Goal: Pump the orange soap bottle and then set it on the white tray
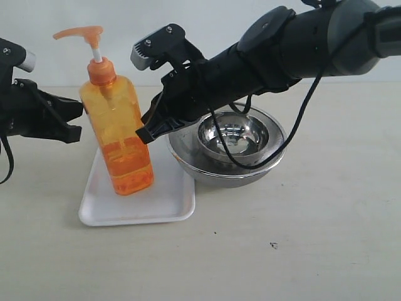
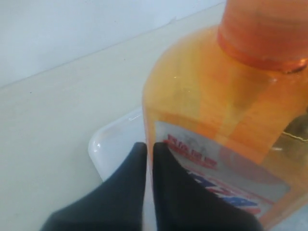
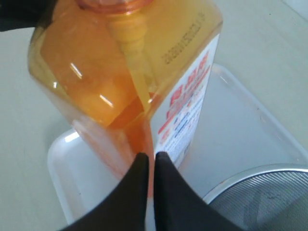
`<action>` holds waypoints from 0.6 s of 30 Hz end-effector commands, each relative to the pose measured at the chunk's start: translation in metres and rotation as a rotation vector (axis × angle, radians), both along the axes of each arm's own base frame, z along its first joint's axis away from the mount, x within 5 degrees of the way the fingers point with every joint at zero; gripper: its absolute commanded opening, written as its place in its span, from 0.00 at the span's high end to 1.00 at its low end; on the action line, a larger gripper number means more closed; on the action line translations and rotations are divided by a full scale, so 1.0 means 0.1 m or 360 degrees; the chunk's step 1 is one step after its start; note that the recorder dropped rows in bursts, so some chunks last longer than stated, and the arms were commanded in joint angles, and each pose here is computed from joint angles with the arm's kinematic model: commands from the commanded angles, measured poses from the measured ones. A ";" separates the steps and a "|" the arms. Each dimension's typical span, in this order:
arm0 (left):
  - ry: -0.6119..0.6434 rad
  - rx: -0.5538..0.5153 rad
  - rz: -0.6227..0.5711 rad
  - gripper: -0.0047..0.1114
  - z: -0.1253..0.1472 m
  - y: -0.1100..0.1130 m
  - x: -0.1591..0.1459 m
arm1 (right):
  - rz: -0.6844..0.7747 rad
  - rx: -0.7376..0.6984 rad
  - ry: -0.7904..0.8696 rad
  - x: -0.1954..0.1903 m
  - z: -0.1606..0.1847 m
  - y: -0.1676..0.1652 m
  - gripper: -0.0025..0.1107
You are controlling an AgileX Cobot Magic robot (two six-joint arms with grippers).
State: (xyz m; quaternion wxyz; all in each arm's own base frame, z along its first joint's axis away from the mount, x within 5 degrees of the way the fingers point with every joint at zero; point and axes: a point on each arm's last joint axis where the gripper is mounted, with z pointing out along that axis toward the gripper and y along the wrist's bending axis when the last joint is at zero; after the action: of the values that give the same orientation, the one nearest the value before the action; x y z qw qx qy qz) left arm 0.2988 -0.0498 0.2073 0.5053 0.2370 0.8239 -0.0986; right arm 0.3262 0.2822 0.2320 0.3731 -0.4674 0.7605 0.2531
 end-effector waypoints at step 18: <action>-0.0104 -0.0035 -0.0043 0.92 0.09 -0.03 0.17 | 0.0012 0.0032 -0.0028 0.00 0.05 0.01 0.98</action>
State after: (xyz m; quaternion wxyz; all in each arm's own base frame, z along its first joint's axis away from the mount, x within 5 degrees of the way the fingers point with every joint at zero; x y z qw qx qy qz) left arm 0.3131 -0.0522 0.2163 0.5281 0.2454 0.8068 -0.0999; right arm 0.3263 0.2831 0.2332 0.3792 -0.4700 0.7547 0.2564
